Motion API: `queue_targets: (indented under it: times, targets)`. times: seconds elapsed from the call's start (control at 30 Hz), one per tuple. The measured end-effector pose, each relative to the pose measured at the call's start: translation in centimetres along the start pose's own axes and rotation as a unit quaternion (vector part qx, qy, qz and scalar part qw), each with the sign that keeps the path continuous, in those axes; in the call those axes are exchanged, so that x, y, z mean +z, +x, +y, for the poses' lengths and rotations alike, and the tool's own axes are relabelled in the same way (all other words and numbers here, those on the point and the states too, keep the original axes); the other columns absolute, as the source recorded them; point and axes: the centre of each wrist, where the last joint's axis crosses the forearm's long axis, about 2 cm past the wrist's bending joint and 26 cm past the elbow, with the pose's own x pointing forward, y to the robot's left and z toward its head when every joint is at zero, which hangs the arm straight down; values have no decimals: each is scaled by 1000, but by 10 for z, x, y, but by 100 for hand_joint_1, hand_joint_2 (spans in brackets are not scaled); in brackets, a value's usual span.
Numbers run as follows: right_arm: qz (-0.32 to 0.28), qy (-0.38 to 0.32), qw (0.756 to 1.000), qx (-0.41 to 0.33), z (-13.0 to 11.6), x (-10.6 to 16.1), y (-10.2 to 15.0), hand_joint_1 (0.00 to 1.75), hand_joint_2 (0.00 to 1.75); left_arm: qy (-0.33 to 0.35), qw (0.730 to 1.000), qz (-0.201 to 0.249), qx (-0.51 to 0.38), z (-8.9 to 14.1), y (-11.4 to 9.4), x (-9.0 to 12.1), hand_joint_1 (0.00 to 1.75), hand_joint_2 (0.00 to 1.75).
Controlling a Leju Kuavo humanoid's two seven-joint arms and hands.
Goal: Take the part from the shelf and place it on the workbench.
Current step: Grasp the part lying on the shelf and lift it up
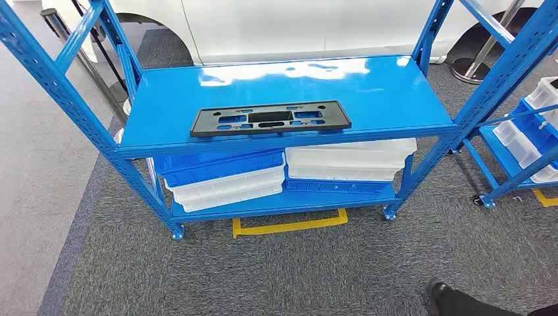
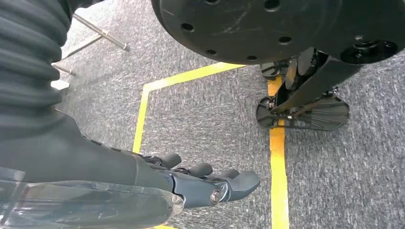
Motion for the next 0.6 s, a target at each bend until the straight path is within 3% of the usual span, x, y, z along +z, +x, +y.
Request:
queue_targets:
  times: [0.27, 0.33, 0.4, 0.47, 0.6]
  targets:
    - [11, -10, 1000, -8, 1, -1, 1, 0, 175, 17, 1000, -13, 10, -3, 1, -1, 0, 175]
    - [14, -13, 1000, -11, 1, -1, 1, 0, 87, 24, 999, -18, 14, -3, 2, -1, 0, 175]
    - [18, -17, 1000, -13, 2, -1, 0, 0, 0, 32, 999, -23, 18, -3, 3, -2, 0, 87]
    - [20, -22, 999, -13, 3, 0, 0, 0, 0, 40, 999, -28, 20, -3, 3, -2, 0, 0]
    - [11, -37, 999, -18, 5, 0, 1, 0, 175, 58, 997, -40, 23, -2, 4, -2, 0, 0]
